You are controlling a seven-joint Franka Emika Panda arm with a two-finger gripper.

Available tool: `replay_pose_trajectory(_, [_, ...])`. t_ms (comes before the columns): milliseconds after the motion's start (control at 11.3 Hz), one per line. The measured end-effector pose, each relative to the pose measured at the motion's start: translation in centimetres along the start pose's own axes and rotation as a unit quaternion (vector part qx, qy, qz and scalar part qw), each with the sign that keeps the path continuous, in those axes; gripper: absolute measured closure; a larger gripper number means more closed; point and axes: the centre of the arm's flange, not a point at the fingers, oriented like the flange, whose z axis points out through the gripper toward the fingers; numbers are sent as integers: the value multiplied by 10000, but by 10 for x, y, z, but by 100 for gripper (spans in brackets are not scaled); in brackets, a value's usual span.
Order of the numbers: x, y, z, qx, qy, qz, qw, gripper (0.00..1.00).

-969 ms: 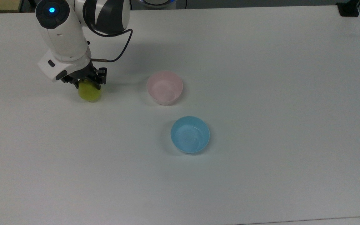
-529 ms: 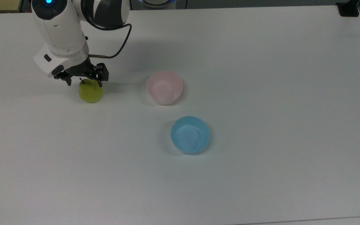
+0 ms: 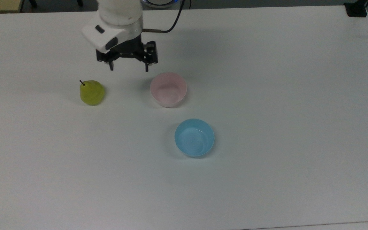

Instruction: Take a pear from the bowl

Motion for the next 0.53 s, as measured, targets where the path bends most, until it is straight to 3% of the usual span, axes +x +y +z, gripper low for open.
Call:
replay_pose_trajectory(264, [-26, -44, -55, 3, 25, 101, 9999, 0])
replay_pose_trajectory(529, [-46, -51, -88, 57, 51, 233, 9997, 0])
